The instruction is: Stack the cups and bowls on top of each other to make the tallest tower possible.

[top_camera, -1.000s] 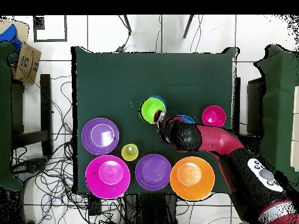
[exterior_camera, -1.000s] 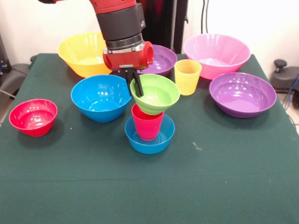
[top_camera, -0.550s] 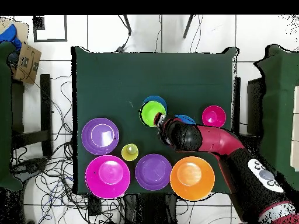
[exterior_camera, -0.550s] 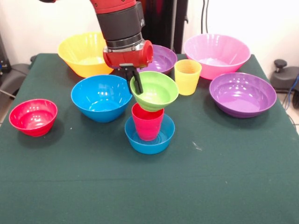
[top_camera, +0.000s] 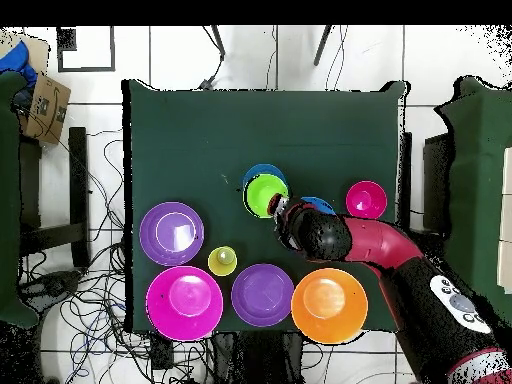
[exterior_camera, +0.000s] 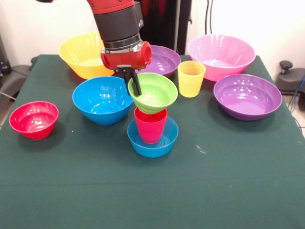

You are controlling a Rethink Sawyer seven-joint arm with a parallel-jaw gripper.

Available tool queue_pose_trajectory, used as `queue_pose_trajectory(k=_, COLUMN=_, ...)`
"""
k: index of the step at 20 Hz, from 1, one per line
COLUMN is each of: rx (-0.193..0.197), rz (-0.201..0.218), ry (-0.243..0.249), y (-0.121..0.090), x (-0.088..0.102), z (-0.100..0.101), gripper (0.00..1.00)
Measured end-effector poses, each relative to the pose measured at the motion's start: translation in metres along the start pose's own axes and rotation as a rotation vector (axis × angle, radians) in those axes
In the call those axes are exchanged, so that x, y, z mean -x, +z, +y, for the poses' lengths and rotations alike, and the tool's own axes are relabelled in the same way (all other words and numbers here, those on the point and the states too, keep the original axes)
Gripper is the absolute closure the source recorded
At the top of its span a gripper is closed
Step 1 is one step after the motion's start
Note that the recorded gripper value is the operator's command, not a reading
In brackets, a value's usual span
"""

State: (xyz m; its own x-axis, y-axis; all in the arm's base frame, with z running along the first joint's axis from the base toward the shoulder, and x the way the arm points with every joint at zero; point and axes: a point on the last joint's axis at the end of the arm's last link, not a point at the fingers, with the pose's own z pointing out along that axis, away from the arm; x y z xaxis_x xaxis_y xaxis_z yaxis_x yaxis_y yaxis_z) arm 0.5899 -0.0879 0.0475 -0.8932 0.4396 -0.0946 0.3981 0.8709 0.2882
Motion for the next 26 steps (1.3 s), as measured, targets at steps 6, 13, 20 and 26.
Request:
queue_pose_trajectory(k=6, rx=0.001, rz=0.001, ry=0.019, y=0.0000, x=0.0011, z=-0.0098, gripper=1.00)
queue_pose_trajectory(k=13, rx=-0.001, rz=-0.001, ry=0.017, y=-0.0003, x=0.0011, z=-0.0123, gripper=1.00)
queue_pose_trajectory(k=20, rx=-0.001, rz=-0.001, ry=0.017, y=-0.0004, x=0.0012, z=-0.0125, gripper=1.00)
queue_pose_trajectory(k=26, rx=0.002, rz=-0.002, ry=0.016, y=-0.0006, x=0.0017, z=-0.0110, gripper=1.00)
